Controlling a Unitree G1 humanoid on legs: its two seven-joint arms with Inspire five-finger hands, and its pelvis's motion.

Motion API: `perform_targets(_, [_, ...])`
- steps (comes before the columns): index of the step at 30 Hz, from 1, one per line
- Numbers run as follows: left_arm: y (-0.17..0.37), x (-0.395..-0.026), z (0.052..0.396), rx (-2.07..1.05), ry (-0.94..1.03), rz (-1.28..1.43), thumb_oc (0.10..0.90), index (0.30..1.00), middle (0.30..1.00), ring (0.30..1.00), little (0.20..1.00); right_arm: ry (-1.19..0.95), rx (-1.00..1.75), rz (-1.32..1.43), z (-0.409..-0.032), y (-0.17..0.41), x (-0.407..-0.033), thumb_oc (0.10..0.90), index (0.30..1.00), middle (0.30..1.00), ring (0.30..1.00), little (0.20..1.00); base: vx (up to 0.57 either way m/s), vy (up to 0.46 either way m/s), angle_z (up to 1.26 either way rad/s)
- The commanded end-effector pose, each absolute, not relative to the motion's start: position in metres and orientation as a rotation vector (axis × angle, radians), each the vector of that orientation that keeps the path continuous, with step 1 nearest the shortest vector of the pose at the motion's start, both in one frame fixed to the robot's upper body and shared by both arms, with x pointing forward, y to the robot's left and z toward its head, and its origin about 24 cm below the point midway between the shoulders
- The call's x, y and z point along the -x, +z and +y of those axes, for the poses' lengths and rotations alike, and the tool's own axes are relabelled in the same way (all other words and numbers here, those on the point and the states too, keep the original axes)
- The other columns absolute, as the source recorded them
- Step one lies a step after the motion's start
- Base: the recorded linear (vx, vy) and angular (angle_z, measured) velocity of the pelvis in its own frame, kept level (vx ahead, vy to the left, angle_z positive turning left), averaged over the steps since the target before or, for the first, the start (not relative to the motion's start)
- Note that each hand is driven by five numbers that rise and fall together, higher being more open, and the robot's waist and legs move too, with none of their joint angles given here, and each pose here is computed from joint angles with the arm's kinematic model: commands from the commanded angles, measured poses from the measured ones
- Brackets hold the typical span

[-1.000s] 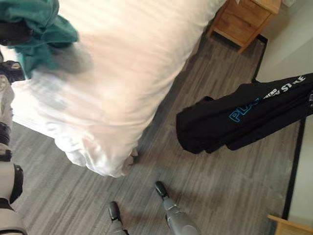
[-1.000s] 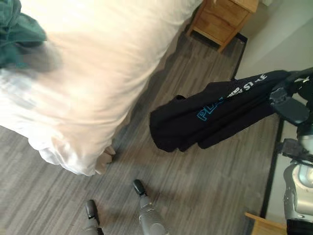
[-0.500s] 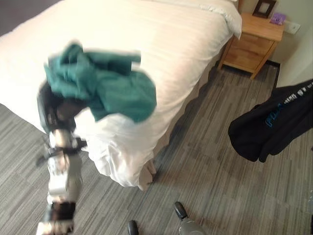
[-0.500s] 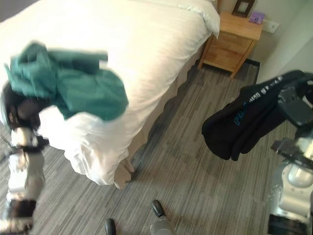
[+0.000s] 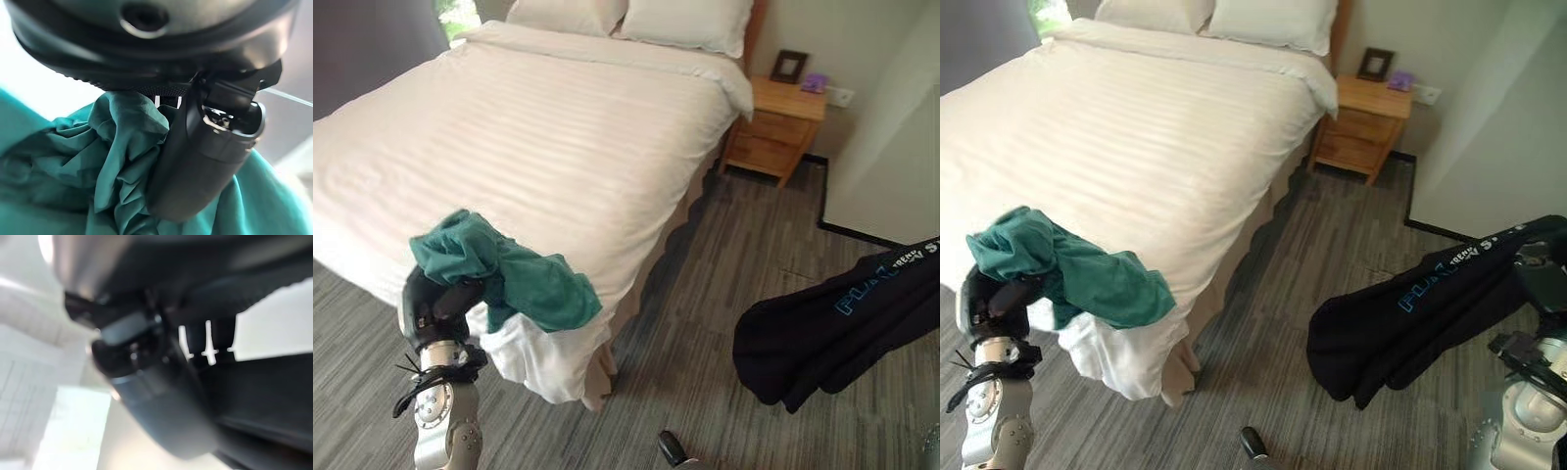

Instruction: Pick up bed clothes into laundry basket.

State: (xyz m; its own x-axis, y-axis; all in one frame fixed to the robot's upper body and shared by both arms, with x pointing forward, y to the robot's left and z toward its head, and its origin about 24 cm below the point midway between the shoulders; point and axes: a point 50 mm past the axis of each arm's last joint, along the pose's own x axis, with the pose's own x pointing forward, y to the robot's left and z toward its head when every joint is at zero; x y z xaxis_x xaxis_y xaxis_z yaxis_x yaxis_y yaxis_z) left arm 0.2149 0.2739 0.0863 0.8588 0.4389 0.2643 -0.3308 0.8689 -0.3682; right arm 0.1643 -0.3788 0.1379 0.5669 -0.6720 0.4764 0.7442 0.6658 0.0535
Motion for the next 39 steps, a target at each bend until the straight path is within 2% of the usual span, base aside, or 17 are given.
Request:
perform_targets(1, [0.189,-0.232,0.250,0.169,0.121,-0.822,0.400,0.300,0.300,0.300,0.300,-0.827,0.295,-0.844,-0.378,0.210,-0.149,0.400,0.300,0.300,0.300,0.300,-0.09,0.088,-0.89])
perform_targets(5, [0.218,-0.240,0.228,0.130,-0.025,-0.919,0.400,0.300,0.300,0.300,0.300,-0.821,0.341,-0.850,-0.376,0.213,-0.139,0.400,0.300,0.300,0.300,0.300,-0.10,0.045,-0.81])
perform_targets(8, [0.230,-0.247,0.224,0.096,-0.072,-0.941,0.400,0.300,0.300,0.300,0.300,-0.807,0.315,-0.849,-0.380,0.214,-0.135,0.400,0.300,0.300,0.300,0.300,-0.24,-0.021,-1.21])
perform_targets(15, [0.203,-0.225,0.267,0.038,0.191,-0.843,0.400,0.300,0.300,0.300,0.300,-0.832,0.248,-0.887,-0.374,0.214,-0.147,0.400,0.300,0.300,0.300,0.300,-0.31,-0.081,-1.34])
perform_targets(20, [0.209,-0.230,0.256,0.020,0.086,-0.838,0.400,0.300,0.300,0.300,0.300,-0.748,0.122,-0.846,-0.367,0.197,-0.158,0.400,0.300,0.300,0.300,0.300,-0.28,-0.437,-1.24])
perform_targets(24, [0.197,-0.225,0.258,0.071,0.104,-0.795,0.400,0.300,0.300,0.300,0.300,-0.730,0.015,-0.833,-0.367,0.185,-0.165,0.400,0.300,0.300,0.300,0.300,-0.27,-0.213,-1.62])
perform_targets(31, [0.188,-0.205,0.279,-0.052,0.242,-0.771,0.400,0.300,0.300,0.300,0.300,-0.615,0.140,-0.808,-0.358,0.201,-0.180,0.400,0.300,0.300,0.300,0.300,-0.05,-0.064,-2.00])
perform_targets(39, [0.183,-0.205,0.276,-0.075,0.270,-0.768,0.400,0.300,0.300,0.300,0.300,-0.647,0.148,-0.763,-0.362,0.189,-0.161,0.400,0.300,0.300,0.300,0.300,-0.04,0.094,-1.23])
